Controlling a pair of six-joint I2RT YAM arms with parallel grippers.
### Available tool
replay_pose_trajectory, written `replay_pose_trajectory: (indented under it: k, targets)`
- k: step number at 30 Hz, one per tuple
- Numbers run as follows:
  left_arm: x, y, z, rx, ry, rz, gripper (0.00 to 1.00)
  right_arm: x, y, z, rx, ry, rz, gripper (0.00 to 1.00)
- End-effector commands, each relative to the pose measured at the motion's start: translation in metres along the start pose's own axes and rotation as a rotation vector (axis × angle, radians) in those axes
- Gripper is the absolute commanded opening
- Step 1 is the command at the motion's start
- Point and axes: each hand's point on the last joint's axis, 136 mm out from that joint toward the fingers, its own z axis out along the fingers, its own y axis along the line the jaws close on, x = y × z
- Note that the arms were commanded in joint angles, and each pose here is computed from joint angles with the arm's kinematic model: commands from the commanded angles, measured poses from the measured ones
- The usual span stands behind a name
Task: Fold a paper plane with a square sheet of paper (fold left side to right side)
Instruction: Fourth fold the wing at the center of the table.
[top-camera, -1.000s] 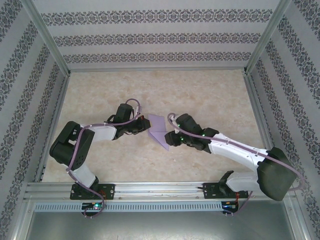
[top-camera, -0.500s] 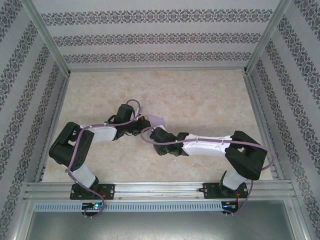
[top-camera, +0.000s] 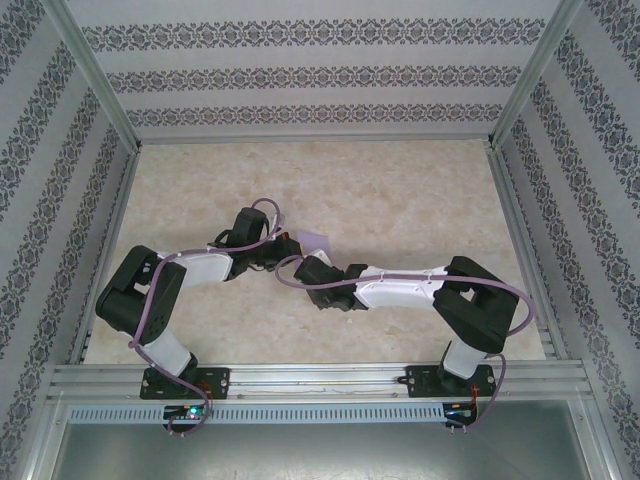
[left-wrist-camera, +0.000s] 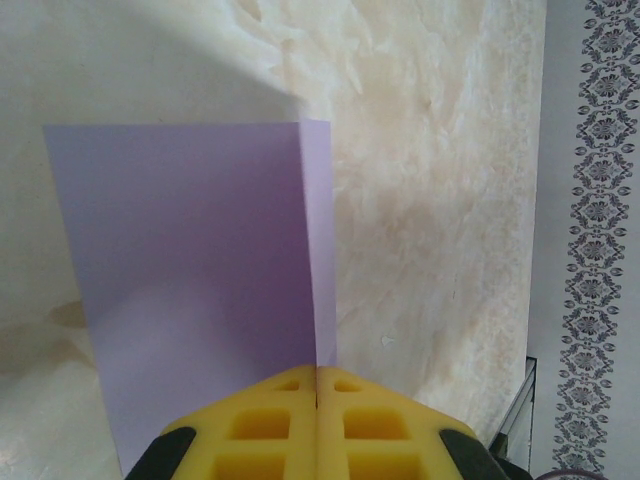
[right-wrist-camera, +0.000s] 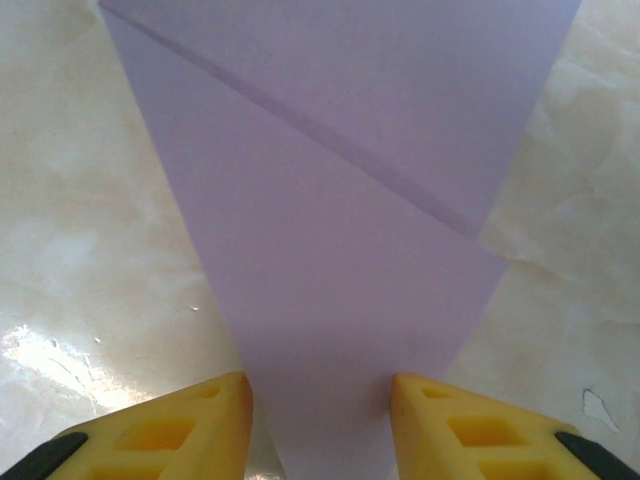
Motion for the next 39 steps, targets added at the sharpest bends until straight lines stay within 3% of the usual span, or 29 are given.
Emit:
replay_pose_trajectory:
  k: [1, 13, 21, 28, 39]
  targets:
    - [-0.002, -0.015, -0.002, 0.016, -0.005, 0.014, 0.03, -0.007, 0.002, -0.002, 0.029, -0.015, -0.018, 0.40]
    - [-0.002, -0.013, -0.002, 0.006, -0.008, 0.009, 0.05, -0.004, 0.002, 0.000, 0.053, -0.005, -0.044, 0.36]
    - [-0.003, -0.012, -0.002, 0.000, -0.012, 0.010, 0.08, -0.003, 0.001, -0.001, 0.064, -0.001, -0.053, 0.25]
    - [-0.003, -0.012, -0.006, -0.013, -0.011, 0.020, 0.16, 0.000, -0.001, -0.001, 0.072, 0.010, -0.062, 0.09]
    - [-0.018, 0.005, -0.057, -0.036, -0.074, 0.003, 0.29, 0.001, -0.003, -0.005, 0.045, 0.012, -0.050, 0.02]
